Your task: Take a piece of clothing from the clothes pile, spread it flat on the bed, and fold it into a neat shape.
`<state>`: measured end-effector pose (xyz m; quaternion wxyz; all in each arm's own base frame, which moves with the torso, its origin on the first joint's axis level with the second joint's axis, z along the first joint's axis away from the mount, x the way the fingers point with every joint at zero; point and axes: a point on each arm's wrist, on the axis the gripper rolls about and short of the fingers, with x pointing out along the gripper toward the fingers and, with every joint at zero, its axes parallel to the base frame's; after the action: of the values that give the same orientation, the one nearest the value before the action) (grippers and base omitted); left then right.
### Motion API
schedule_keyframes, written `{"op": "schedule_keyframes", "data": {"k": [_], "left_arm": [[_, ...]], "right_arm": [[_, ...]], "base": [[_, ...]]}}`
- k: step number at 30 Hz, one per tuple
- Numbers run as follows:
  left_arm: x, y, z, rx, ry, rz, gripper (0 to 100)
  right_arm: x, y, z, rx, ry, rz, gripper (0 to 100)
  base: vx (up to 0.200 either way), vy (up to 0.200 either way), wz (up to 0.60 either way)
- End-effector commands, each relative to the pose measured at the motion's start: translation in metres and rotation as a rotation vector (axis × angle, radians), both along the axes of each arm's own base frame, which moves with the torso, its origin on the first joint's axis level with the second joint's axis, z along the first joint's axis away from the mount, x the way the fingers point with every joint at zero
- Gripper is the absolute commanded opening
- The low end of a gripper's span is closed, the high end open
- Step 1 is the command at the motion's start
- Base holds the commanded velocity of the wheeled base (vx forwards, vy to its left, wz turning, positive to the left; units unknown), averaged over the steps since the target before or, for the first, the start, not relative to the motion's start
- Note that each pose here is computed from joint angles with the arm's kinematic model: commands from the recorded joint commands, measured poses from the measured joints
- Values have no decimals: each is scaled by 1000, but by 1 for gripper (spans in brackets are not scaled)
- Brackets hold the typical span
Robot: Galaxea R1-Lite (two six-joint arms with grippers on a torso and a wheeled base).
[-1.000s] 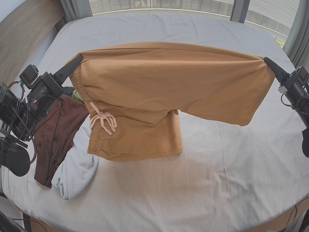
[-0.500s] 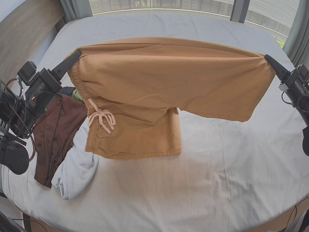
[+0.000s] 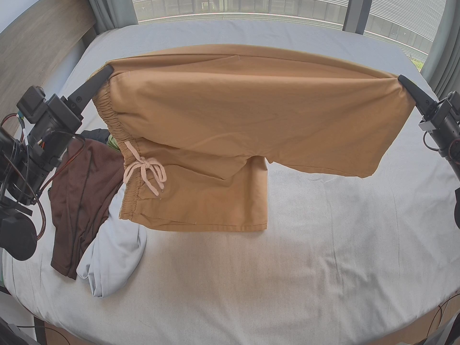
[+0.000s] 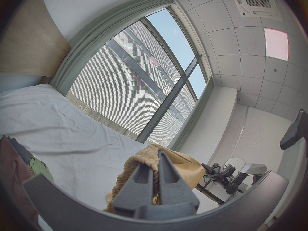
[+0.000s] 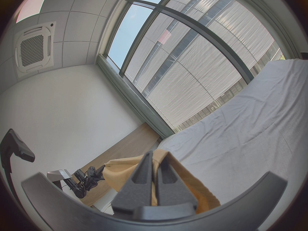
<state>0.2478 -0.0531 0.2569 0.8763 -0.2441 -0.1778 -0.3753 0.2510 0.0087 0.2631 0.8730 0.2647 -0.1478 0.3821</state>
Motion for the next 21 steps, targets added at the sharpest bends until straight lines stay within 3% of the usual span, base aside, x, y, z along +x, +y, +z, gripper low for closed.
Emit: {"op": "schedule_keyframes", "data": {"k": [1, 14, 21], "left_arm": [[-7, 1, 6, -9, -21, -6, 0], [-5, 0, -2, -4, 13, -8, 0], [18, -2, -27, 26, 94, 14, 0]], "right_arm": [[-6, 0, 7, -2, -27, -1, 0], [-3, -7, 2, -1, -9, -30, 0], [29, -9, -23, -1, 77, -37, 0]], "base": [[0, 0, 0], [0, 0, 0], [0, 0, 0]]}}
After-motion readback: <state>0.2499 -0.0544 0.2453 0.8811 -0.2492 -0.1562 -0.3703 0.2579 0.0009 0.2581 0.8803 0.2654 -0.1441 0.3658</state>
